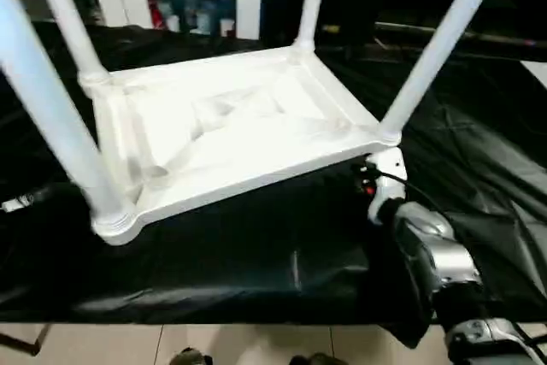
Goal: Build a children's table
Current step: Rotate table base
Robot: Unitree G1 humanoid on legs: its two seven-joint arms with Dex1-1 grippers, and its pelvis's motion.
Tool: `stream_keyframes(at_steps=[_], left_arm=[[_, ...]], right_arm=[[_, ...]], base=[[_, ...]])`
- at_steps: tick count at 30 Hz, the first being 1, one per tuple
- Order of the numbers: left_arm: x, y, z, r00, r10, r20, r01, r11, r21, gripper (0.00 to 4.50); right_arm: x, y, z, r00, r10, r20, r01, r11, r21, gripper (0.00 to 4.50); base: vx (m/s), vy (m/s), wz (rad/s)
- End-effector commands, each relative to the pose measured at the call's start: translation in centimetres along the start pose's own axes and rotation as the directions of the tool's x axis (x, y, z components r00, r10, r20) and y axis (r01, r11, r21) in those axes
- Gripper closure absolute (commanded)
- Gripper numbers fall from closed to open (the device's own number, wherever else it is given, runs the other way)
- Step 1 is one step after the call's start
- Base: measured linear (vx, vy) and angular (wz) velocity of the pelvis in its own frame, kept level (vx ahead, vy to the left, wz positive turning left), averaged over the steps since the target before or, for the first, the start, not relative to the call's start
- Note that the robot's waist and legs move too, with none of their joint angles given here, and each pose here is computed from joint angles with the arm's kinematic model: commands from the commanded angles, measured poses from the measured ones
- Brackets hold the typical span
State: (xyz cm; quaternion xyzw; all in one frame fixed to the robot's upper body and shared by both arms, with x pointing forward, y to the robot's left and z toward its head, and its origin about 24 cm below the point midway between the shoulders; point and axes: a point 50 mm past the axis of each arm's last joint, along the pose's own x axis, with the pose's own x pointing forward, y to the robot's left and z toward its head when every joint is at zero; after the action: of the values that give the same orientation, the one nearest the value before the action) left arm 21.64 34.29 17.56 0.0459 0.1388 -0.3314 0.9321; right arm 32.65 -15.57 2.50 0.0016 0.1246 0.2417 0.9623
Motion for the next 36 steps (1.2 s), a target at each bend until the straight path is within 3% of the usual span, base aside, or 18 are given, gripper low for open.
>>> stream_keyframes(at_steps=[1, 6, 12, 13, 14, 15, 18, 22, 23, 27, 36], left_arm=[[1.8, -0.9, 0.0, 0.992, -0.105, 0.072, 0.108, 0.994, -0.035, 0.08], [5.4, -2.3, -0.7, 0.966, -0.206, 0.154, 0.217, 0.974, -0.062, 0.08], [7.8, -4.0, -0.8, 0.941, -0.298, 0.157, 0.311, 0.949, -0.06, 0.08], [9.0, -5.5, -0.3, 0.91, -0.376, 0.172, 0.391, 0.918, -0.062, 0.08], [9.0, -5.5, -0.3, 0.91, -0.376, 0.172, 0.391, 0.918, -0.062, 0.08], [10.1, -7.1, 0.1, 0.871, -0.46, 0.174, 0.475, 0.878, -0.055, 0.08], [11.5, -9.4, 0.6, 0.804, -0.574, 0.155, 0.586, 0.81, -0.04, 0.08], [13.1, -12.0, 1.5, 0.717, -0.676, 0.17, 0.686, 0.727, 0.0, 0.08], [13.1, -12.1, 1.6, 0.714, -0.679, 0.171, 0.689, 0.725, 0.001, 0.08], [15.8, -14.7, 2.7, 0.64, -0.737, 0.217, 0.747, 0.663, 0.048, 0.08], [20.6, -17.6, 3.3, 0.626, -0.75, 0.214, 0.743, 0.657, 0.129, 0.08]], right_arm=[[0.9, 0.3, 0.6, 1.0, -0.029, 0.0, 0.029, 0.999, -0.032, 1.18], [2.2, 0.9, 0.9, 0.999, -0.046, -0.005, 0.046, 0.998, -0.035, 1.18], [2.9, 1.5, 1.2, 0.999, -0.032, -0.006, 0.032, 0.999, -0.033, 1.18], [3.3, 1.7, 1.5, 1.0, -0.02, 0.001, 0.02, 0.999, -0.03, 1.18], [3.3, 1.7, 1.5, 1.0, -0.02, 0.001, 0.02, 0.999, -0.03, 1.18], [3.6, 1.8, 1.8, 1.0, -0.017, 0.004, 0.017, 0.999, -0.031, 1.18], [3.9, 2.0, 2.0, 1.0, 0.004, 0.004, -0.004, 0.999, -0.033, 1.18], [4.3, 2.8, 2.0, 0.999, 0.051, -0.003, -0.051, 0.998, -0.039, 1.18], [4.3, 2.8, 2.0, 0.999, 0.053, -0.003, -0.053, 0.998, -0.04, 1.18], [4.8, 4.5, 1.9, 0.99, 0.142, 0.0, -0.142, 0.989, -0.031, 1.18], [5.1, 6.9, 1.2, 0.952, 0.304, -0.035, -0.305, 0.951, -0.041, 1.18]], base=[[0.0, 0.0, 0.0], [0.0, 0.0, 0.0], [0.0, 0.0, 0.0], [0.0, 0.0, 0.0], [0.0, 0.0, 0.0], [0.0, 0.0, 0.0], [0.0, 0.0, 0.0], [0.0, 0.0, 0.0], [0.0, 0.0, 0.0], [0.0, 0.0, 0.0], [0.0, 0.0, 0.0]])
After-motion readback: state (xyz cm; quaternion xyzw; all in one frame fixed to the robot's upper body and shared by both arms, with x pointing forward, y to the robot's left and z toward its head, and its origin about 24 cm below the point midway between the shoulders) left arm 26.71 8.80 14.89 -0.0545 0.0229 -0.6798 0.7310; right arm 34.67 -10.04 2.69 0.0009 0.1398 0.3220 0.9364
